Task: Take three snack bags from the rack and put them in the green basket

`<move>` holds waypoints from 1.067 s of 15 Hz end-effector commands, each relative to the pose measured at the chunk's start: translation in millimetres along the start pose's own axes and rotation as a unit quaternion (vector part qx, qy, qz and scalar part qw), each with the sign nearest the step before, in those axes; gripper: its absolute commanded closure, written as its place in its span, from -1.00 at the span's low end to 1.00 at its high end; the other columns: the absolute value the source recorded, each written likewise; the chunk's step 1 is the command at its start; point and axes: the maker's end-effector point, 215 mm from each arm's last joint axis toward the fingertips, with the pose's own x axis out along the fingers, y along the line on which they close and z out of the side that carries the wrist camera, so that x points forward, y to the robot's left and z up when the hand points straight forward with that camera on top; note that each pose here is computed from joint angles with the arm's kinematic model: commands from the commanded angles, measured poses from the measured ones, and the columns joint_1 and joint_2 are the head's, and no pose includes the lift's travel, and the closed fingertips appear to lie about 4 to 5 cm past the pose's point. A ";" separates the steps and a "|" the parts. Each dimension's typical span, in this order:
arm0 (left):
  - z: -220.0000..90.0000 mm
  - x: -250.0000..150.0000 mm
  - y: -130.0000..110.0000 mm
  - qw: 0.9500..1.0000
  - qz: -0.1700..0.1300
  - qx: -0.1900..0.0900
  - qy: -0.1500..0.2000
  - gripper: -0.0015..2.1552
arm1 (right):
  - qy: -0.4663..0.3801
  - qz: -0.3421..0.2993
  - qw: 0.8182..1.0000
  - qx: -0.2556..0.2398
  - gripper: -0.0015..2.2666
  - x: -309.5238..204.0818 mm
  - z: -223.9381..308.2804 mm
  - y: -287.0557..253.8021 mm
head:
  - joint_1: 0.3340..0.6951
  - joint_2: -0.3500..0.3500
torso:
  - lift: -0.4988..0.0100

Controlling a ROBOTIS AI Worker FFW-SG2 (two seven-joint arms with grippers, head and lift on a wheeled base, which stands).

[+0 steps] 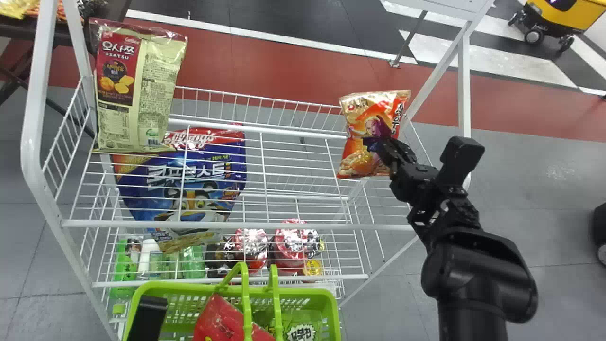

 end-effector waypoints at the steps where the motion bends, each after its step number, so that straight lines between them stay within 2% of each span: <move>1: 0.0 -0.7 0.0 1.000 0.001 0.000 -0.001 0.67 | -0.025 0.011 1.000 -0.008 0.94 -33.8 25.3 9.6 | 1.00 -1.00 | 0.93; 3: -0.4 -1.1 0.3 1.000 0.001 -0.001 -0.001 0.67 | -0.037 0.026 0.999 -0.010 0.94 -74.8 48.1 19.6 | 1.00 -1.00 | 0.93; 4: 0.3 -2.5 1.6 1.000 0.003 0.000 -0.002 0.67 | -0.007 0.041 0.999 0.009 0.94 -96.1 43.5 24.2 | 1.00 -1.00 | 0.93; 6: 0.5 -3.6 2.3 1.000 0.005 0.000 -0.002 0.67 | 0.098 0.075 0.990 0.074 0.94 -142.5 6.0 36.9 | 1.00 -1.00 | 0.93; 10: -2.8 -3.4 1.3 1.000 0.004 -0.004 -0.004 0.67 | 0.165 0.130 0.969 0.128 0.94 -214.4 -26.7 71.0 | 1.00 -1.00 | 0.93; 11: -2.2 -2.6 0.2 1.000 0.003 -0.004 -0.005 0.67 | 0.219 0.147 0.952 0.156 0.94 -235.7 -51.1 85.1 | 1.00 -1.00 | 0.93; 13: -2.4 -0.5 -1.0 1.000 0.002 -0.002 -0.003 0.67 | 0.320 0.178 0.906 0.211 0.94 -277.0 -92.6 116.1 | 1.00 -1.00 | 0.93; 16: -2.3 2.0 -0.4 1.000 0.003 -0.001 -0.001 0.67 | 0.424 0.208 0.853 0.221 0.94 -326.9 -134.2 156.6 | 1.00 -1.00 | 0.93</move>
